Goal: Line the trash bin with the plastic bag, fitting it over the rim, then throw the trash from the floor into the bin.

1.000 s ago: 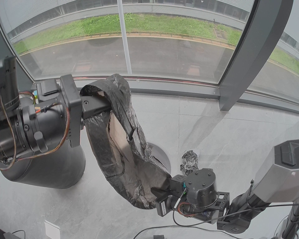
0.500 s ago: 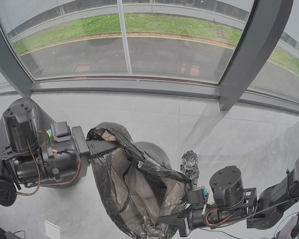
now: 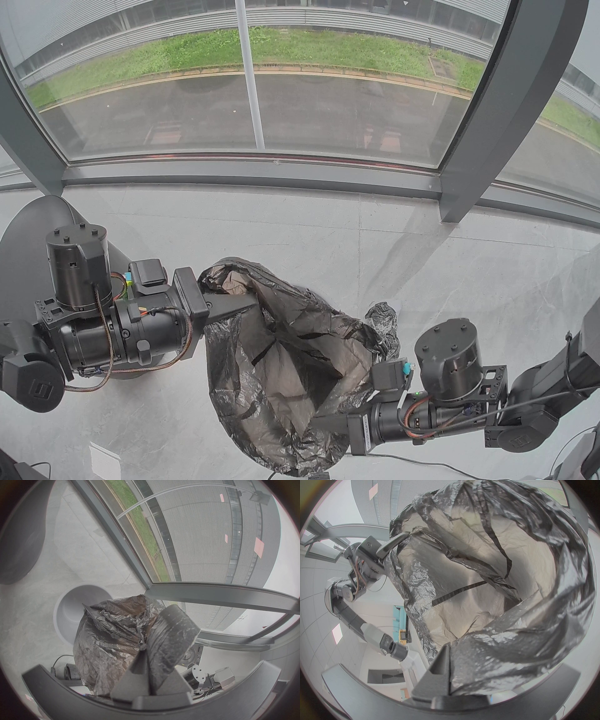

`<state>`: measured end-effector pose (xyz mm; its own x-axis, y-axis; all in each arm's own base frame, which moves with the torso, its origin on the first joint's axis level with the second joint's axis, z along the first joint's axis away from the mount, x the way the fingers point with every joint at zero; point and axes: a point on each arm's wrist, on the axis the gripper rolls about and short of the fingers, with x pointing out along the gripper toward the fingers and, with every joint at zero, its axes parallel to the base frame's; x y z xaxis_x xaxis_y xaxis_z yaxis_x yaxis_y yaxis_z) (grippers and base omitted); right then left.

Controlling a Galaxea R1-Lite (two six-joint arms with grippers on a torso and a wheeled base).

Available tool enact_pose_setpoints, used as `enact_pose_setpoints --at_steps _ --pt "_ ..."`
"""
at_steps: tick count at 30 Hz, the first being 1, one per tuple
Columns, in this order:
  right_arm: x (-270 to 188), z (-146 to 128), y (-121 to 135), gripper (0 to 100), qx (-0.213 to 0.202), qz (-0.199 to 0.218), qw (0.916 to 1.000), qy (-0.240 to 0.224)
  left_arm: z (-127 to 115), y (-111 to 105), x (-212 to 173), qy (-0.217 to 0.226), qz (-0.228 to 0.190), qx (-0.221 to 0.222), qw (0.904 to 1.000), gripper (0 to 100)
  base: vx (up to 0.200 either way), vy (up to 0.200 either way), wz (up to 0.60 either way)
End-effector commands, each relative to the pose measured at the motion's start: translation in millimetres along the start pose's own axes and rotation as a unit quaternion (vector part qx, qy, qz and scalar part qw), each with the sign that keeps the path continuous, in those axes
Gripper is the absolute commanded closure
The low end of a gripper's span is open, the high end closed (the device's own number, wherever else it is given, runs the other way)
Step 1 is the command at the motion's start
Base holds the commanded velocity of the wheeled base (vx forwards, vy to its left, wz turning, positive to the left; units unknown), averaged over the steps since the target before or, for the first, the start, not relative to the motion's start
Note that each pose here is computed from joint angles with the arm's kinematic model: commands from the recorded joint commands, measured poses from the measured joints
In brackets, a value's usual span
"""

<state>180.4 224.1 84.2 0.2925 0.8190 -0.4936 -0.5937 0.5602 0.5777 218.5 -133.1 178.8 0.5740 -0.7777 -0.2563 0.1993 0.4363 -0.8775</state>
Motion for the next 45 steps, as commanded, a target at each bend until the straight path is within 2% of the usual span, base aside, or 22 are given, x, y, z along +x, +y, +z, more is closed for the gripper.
enact_pose_setpoints --at_steps 1,7,11,14,20,36,45 --pt "19.8 15.4 -15.5 100 0.004 -0.015 0.9998 -0.014 5.1 10.0 12.7 -0.007 0.003 -0.002 1.0 100 0.0 0.0 0.0" --pt "39.6 30.3 -27.4 100 -0.011 -0.022 0.9993 -0.027 12.9 9.0 16.2 -0.025 -0.014 0.007 0.9996 100 0.0 0.0 0.0" --pt "50.1 35.2 -33.3 100 -0.014 -0.025 0.9991 -0.03 15.3 13.7 19.7 -0.026 -0.007 0.004 0.9996 100 0.0 0.0 0.0" --pt "65.3 40.1 -49.2 100 -0.009 -0.037 0.9988 -0.032 18.7 19.6 23.4 -0.029 0.002 -0.001 0.9996 100 0.0 0.0 0.0" --pt "76.4 53.3 -64.9 100 -0.012 -0.046 0.9976 -0.05 21.1 24.2 27.4 -0.029 0.008 -0.004 0.9995 100 0.0 0.0 0.0" --pt "84.1 74.9 -72.7 100 -0.036 -0.049 0.9948 -0.082 38.3 23.3 54.1 -0.036 -0.001 0.004 0.9993 100 0.0 0.0 0.0" --pt "92.8 85.5 -82.7 100 -0.052 -0.054 0.9928 -0.093 55.8 25.3 58.5 -0.057 -0.003 0.005 0.9983 100 0.0 0.0 0.0"
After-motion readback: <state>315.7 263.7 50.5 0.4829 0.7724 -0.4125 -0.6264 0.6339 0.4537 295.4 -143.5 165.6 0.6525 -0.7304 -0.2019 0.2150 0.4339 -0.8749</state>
